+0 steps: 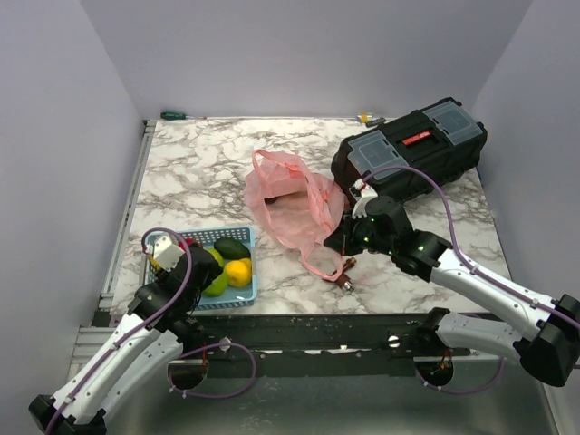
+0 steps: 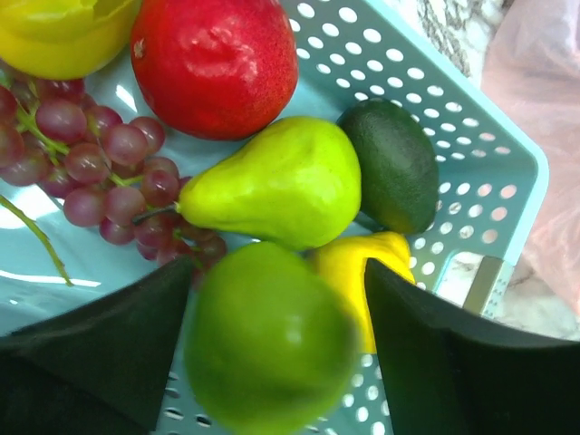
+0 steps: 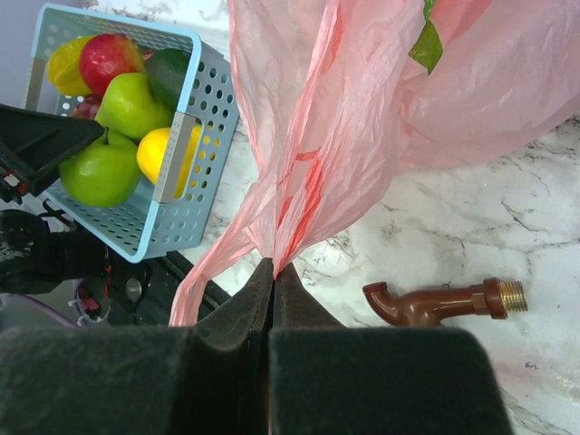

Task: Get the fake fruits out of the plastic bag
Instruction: Place the fake fruit in the bin.

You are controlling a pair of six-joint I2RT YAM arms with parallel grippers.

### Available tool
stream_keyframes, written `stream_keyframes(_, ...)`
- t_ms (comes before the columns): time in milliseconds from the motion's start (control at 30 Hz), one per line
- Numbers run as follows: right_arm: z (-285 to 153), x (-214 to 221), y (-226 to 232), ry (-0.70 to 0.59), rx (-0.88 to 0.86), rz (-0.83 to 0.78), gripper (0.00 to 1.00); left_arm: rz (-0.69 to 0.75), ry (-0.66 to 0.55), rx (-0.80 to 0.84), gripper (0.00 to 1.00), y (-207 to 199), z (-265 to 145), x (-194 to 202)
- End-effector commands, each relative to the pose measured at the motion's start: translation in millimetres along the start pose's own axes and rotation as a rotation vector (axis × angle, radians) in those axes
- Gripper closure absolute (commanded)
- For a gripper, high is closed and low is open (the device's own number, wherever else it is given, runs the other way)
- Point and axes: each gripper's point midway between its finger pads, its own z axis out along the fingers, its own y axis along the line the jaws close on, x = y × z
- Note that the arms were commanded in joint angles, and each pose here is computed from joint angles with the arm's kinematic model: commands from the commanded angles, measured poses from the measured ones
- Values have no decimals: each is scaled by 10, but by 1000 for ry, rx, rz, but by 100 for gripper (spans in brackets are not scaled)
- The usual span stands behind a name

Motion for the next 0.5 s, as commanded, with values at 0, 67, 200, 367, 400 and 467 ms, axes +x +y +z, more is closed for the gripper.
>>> stream_keyframes(0, 31, 59, 9, 14, -12, 2, 99, -29, -26, -5, 16, -12, -10, -64)
stream_keyframes(67, 33, 62, 10, 15, -13, 2, 99, -22, -45, 12, 8, -53, -43, -133)
stream_keyframes(200, 34, 69, 7, 15, -13, 3, 99, -13, -79, 56, 1, -151, -131, -270)
stream_keyframes(367, 37, 81, -7, 18, -9, 2, 99, 9, -127, 164, 1, -332, -273, -441)
stream_keyframes(400, 38, 84, -7, 19, -9, 2, 99, 16, -132, 191, 1, -373, -301, -462)
stream_keyframes(467, 39, 84, 4, 22, -13, 4, 99, 45, -149, 262, 1, -483, -364, -508)
